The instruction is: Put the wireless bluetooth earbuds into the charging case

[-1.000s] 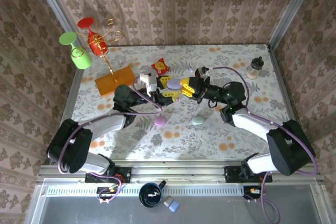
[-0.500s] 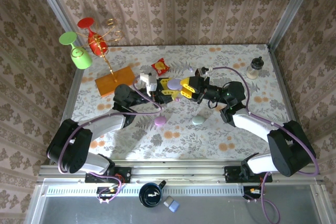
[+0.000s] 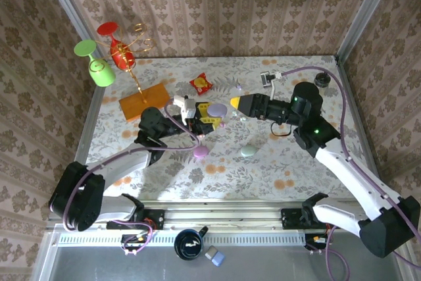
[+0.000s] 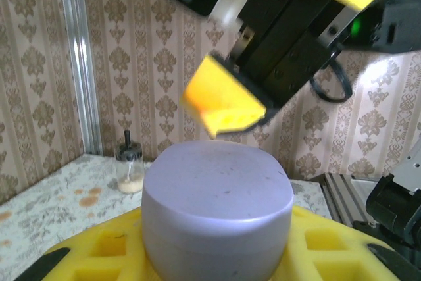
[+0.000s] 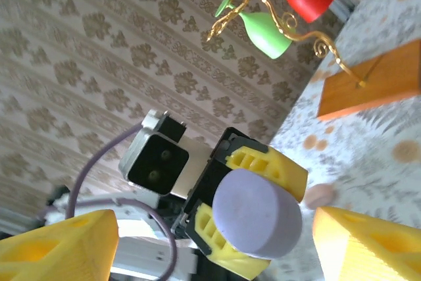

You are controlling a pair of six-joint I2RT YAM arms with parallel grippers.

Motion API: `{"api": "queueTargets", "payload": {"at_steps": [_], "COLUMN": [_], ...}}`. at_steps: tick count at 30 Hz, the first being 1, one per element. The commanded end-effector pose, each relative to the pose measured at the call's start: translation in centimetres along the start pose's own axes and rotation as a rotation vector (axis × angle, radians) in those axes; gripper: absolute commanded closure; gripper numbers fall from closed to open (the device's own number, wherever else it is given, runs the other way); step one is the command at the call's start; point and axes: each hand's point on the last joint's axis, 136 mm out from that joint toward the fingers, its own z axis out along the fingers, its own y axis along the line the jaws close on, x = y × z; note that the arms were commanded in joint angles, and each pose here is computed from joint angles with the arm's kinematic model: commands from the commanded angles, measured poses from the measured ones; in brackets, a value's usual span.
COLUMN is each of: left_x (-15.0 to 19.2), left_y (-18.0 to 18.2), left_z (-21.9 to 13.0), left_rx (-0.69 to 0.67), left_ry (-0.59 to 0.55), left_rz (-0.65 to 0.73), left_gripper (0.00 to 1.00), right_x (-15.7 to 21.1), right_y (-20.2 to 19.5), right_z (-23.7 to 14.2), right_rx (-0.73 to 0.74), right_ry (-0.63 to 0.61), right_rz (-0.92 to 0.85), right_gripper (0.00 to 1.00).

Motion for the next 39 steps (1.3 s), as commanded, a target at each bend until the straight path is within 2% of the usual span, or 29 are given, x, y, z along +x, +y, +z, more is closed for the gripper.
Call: {"api": "queueTargets", "payload": {"at_steps": [1,4,7,14,19,28,39], "left_x": [-0.1,-0.2,-0.4,-0.6,-0.8,0.0,-0.1], "left_y": [-0.1,-0.1,-0.2,0.0,0.0,-0.4,-0.7], "left_z": [-0.5,-0.4,-0.4,-0.3,-0.1,-0.3,-0.3], "left_rx": [-0.017,-0.018,-0.009,-0.014,-0.005,0.013,0.027], "left_ry": [0.013,0.014,0.012,0.009,-0.001,0.013,0.011], "left_rz": [0.006,0.009,0.011,0.02,0.023,0.026,0.03], "left_gripper": [0.69,0.7,0.7,0.7,0.71,0.71,0.71], "right_x": [1.7,2.5,2.8,2.8,2.4,-0.1,-0.6], "right_y": [-0.6,-0.2,-1.0,-2.6,-4.7,-4.6,-5.6], "right_z": [0.2,1.2,2.4,4.0,4.1,3.6,4.2], "right_rx": [0.076,0.126,0.178,0.199,0.29,0.347,0.364], "right_ry": [0.085,0.131,0.161,0.165,0.162,0.036,0.032], "right_rz": [-0.339,-0.574,-0.676,-0.692,-0.687,-0.631,-0.559], "right_gripper": [0.17,0.12,0.1,0.09,0.08,0.12,0.13]}}
